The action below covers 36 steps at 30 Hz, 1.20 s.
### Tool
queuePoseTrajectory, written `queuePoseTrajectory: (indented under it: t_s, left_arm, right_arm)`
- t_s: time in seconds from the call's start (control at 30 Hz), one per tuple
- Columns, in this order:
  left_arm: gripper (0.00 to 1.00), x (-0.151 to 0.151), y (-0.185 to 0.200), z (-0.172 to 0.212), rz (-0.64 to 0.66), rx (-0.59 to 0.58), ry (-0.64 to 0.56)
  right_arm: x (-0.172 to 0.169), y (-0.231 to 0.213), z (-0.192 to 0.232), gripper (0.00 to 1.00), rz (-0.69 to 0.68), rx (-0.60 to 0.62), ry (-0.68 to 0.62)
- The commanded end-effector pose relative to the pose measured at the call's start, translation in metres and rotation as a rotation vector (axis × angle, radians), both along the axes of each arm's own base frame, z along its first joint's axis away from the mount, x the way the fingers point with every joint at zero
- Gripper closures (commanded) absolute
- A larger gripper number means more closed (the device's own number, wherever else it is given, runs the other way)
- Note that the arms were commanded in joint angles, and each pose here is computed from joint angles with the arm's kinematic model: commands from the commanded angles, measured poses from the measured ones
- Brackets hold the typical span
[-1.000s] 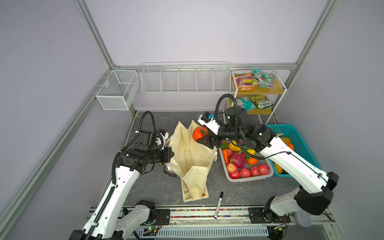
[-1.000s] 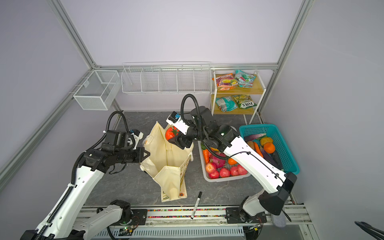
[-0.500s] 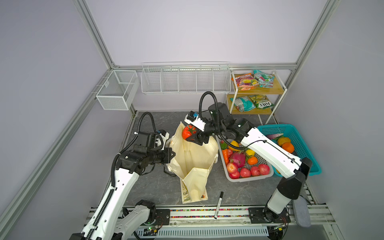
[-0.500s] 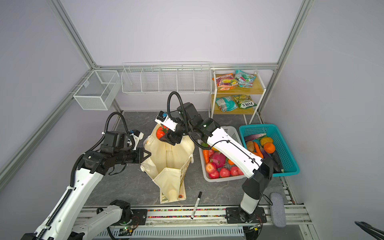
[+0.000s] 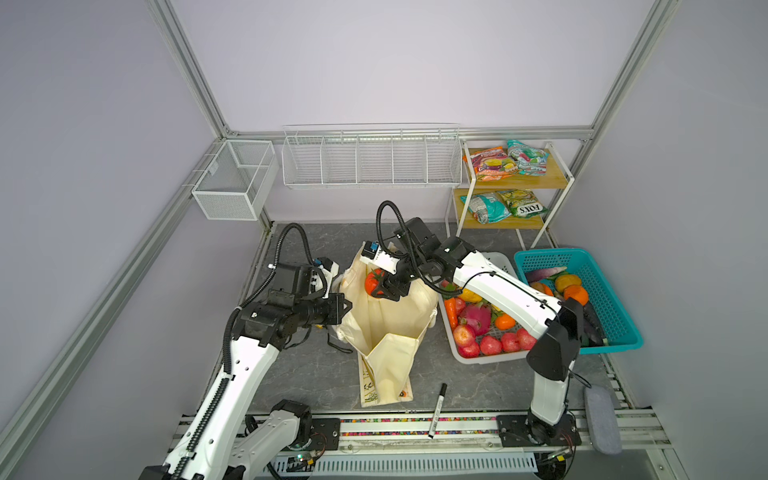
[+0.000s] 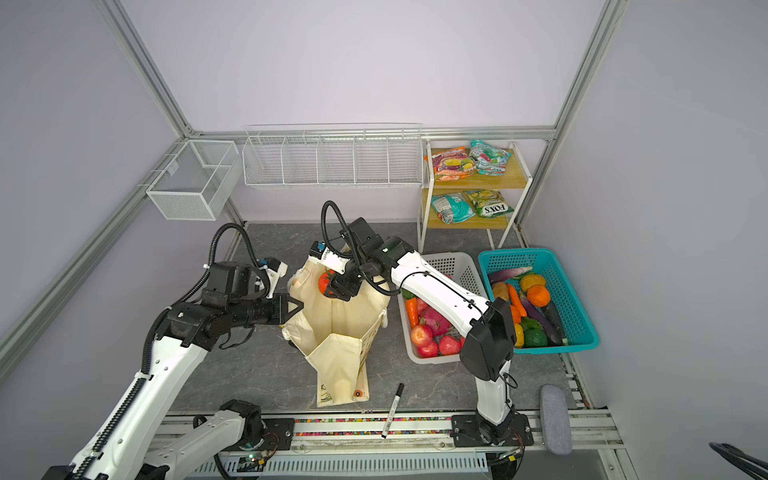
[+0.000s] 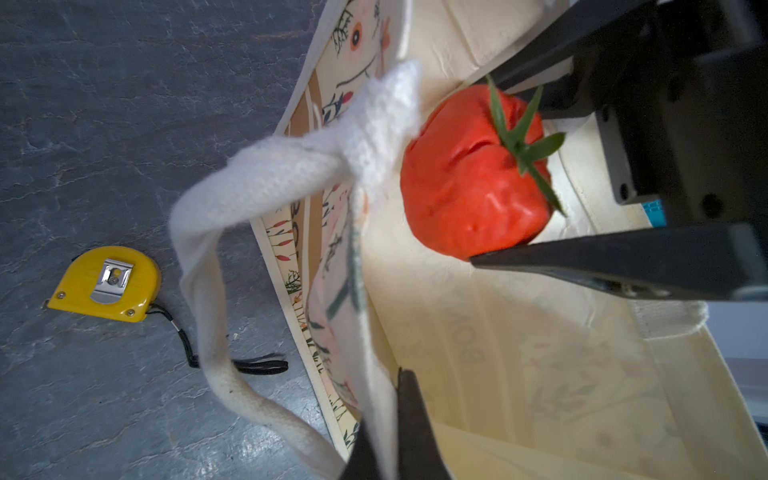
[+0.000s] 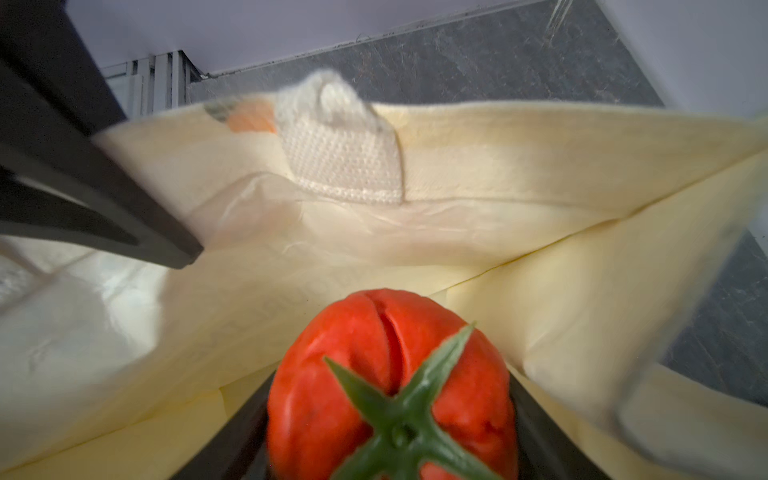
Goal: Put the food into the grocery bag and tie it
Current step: 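Carry the tomato with the right gripper into the bag held by the left, then open the right gripper to drop the tomato inside the bag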
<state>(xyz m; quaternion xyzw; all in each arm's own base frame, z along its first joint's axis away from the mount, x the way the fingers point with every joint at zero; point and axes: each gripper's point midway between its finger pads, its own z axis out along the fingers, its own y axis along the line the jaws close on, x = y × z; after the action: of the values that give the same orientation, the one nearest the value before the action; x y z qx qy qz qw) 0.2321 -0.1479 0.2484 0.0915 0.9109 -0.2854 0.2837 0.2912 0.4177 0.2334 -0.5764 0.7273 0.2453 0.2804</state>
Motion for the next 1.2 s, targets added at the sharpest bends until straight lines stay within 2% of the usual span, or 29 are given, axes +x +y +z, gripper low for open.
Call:
queuePoseTrajectory:
  t_s: [0.0,0.27,0.67,1.17]
  left_arm:
    - [1.00,0.010,-0.005,0.018,-0.004,-0.026,-0.062]
    - [1.00,0.015,-0.003,0.029,0.037,-0.042,-0.075]
    - [1.00,0.019,0.003,0.023,0.109,-0.042,-0.047]
    - [1.00,0.028,0.010,0.020,0.168,-0.023,-0.042]
  right_arm:
    - [-0.009,0.004,-0.014,0.43,0.037,-0.050,0.005]
    - [-0.010,0.008,-0.049,0.43,0.046,-0.070,0.026]
    - [-0.002,0.013,-0.101,0.42,0.029,-0.059,0.046]
    - [0.008,0.015,-0.157,0.29,-0.006,-0.106,0.066]
